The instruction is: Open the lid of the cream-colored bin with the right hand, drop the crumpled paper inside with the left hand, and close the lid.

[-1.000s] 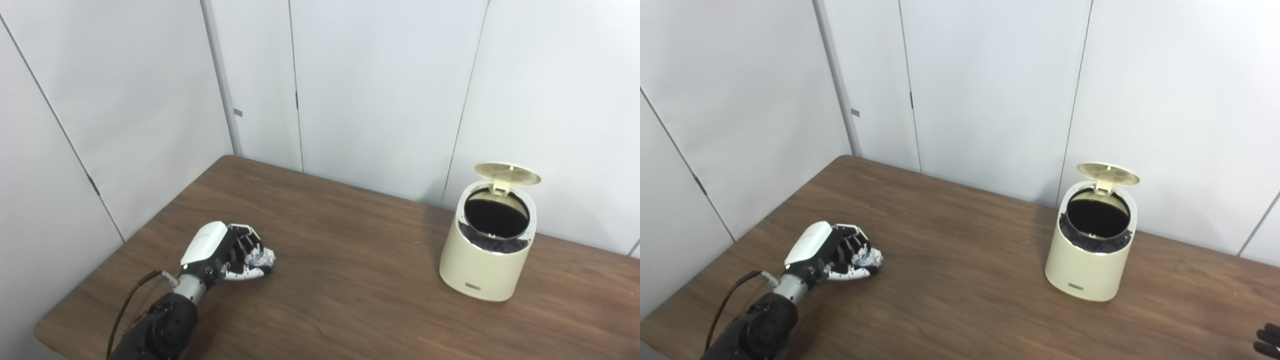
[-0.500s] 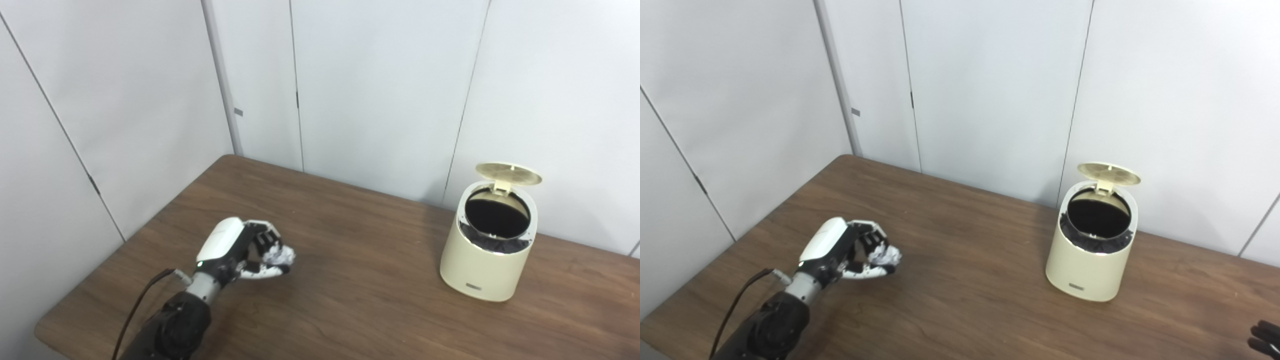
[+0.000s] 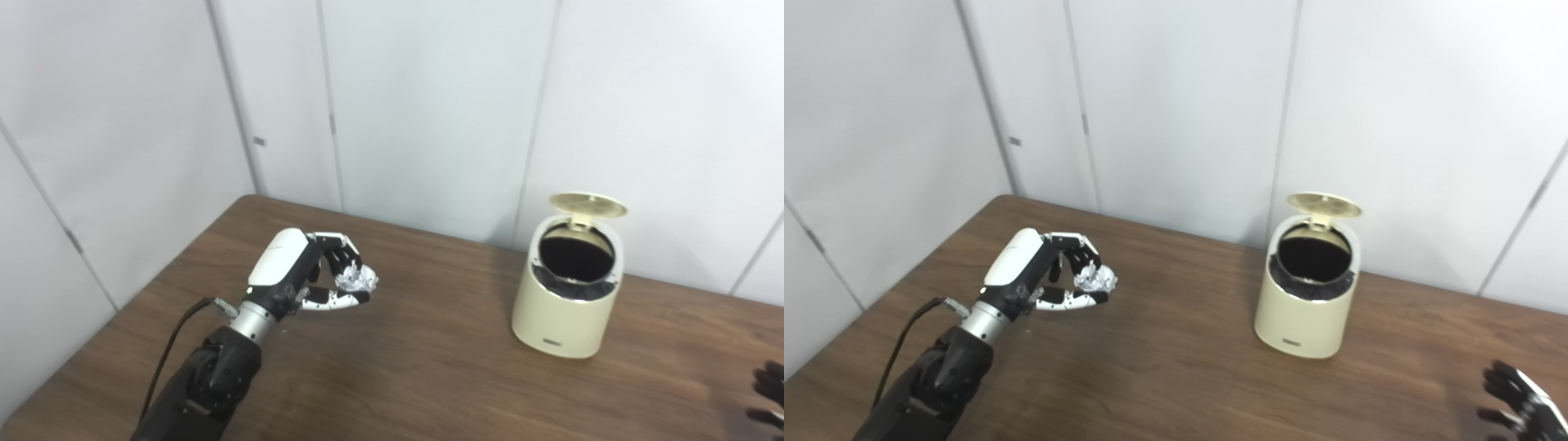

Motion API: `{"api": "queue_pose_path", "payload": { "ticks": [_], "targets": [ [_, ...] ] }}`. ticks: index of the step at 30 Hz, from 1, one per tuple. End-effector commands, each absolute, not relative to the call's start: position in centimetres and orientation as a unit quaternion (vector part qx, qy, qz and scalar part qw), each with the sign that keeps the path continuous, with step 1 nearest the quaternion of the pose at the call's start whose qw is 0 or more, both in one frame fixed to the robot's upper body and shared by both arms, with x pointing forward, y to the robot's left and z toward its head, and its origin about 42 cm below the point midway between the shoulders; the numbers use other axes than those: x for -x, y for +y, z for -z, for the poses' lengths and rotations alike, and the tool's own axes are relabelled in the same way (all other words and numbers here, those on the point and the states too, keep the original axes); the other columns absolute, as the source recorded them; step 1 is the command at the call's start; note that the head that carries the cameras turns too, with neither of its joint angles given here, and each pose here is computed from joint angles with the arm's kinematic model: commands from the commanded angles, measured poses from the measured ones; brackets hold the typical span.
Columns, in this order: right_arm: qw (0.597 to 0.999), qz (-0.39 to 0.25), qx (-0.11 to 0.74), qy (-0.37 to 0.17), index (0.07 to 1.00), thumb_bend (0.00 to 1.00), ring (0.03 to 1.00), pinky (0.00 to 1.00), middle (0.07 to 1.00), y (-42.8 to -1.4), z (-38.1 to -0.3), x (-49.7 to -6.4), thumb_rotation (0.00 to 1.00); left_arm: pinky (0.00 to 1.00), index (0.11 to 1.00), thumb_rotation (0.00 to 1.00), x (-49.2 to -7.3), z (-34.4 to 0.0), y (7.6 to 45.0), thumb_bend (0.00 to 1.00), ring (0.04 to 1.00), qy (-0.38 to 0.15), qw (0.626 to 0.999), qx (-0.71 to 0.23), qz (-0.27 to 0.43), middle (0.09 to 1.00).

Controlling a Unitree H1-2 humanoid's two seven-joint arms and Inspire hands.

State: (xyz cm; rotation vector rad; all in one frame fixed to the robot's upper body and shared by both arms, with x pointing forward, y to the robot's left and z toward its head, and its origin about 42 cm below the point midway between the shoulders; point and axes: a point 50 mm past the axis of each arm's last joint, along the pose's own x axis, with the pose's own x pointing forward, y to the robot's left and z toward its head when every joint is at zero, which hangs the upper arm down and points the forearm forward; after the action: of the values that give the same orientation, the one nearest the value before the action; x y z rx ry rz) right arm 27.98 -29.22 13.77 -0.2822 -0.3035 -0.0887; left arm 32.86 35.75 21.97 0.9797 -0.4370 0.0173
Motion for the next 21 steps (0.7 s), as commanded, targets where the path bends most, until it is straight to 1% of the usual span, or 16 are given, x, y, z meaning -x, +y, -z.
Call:
{"api": "queue_pose_path", "payload": {
  "ticks": [1,4,9,10,14,20,21],
  "targets": [
    [0.974,0.037,0.121,-0.189,0.882,0.81,0.881,0.81,0.854,-28.7,-15.1,-28.4,0.81,0.15,0.486,0.00,-34.0,-25.8,34.2,0.50,0.430,-0.272,0.843,-0.464,-0.008,0.478],
    [0.976,0.040,0.114,-0.182,0.911,0.74,0.900,0.88,0.875,-28.0,-15.1,-28.2,0.80,0.14,0.488,0.00,-34.5,-27.5,32.4,0.50,0.428,-0.288,0.837,-0.465,0.006,0.476],
    [0.975,0.051,0.121,-0.177,0.927,0.66,0.913,0.95,0.892,-26.8,-15.1,-27.8,0.80,0.14,0.494,0.00,-35.5,-29.1,30.5,0.50,0.421,-0.299,0.833,-0.465,0.025,0.474],
    [0.975,0.052,0.122,-0.178,0.927,0.64,0.908,0.94,0.890,-26.6,-15.1,-27.8,0.80,0.14,0.496,0.00,-35.8,-29.4,30.1,0.50,0.419,-0.303,0.831,-0.466,0.029,0.474],
    [0.973,0.054,0.131,-0.180,0.911,0.66,0.889,0.91,0.869,-26.0,-14.9,-27.8,0.81,0.14,0.498,0.00,-36.8,-30.1,29.0,0.50,0.415,-0.318,0.829,-0.458,0.044,0.473],
    [0.974,0.056,0.131,-0.177,0.896,0.74,0.888,0.90,0.856,-25.2,-14.3,-27.8,0.81,0.14,0.495,0.00,-38.3,-30.6,27.4,0.50,0.416,-0.328,0.832,-0.443,0.065,0.477],
    [0.974,0.057,0.132,-0.176,0.893,0.75,0.886,0.89,0.853,-25.0,-14.3,-27.8,0.81,0.14,0.495,0.00,-38.5,-30.6,27.3,0.50,0.416,-0.329,0.832,-0.442,0.068,0.477]
  ]
}}
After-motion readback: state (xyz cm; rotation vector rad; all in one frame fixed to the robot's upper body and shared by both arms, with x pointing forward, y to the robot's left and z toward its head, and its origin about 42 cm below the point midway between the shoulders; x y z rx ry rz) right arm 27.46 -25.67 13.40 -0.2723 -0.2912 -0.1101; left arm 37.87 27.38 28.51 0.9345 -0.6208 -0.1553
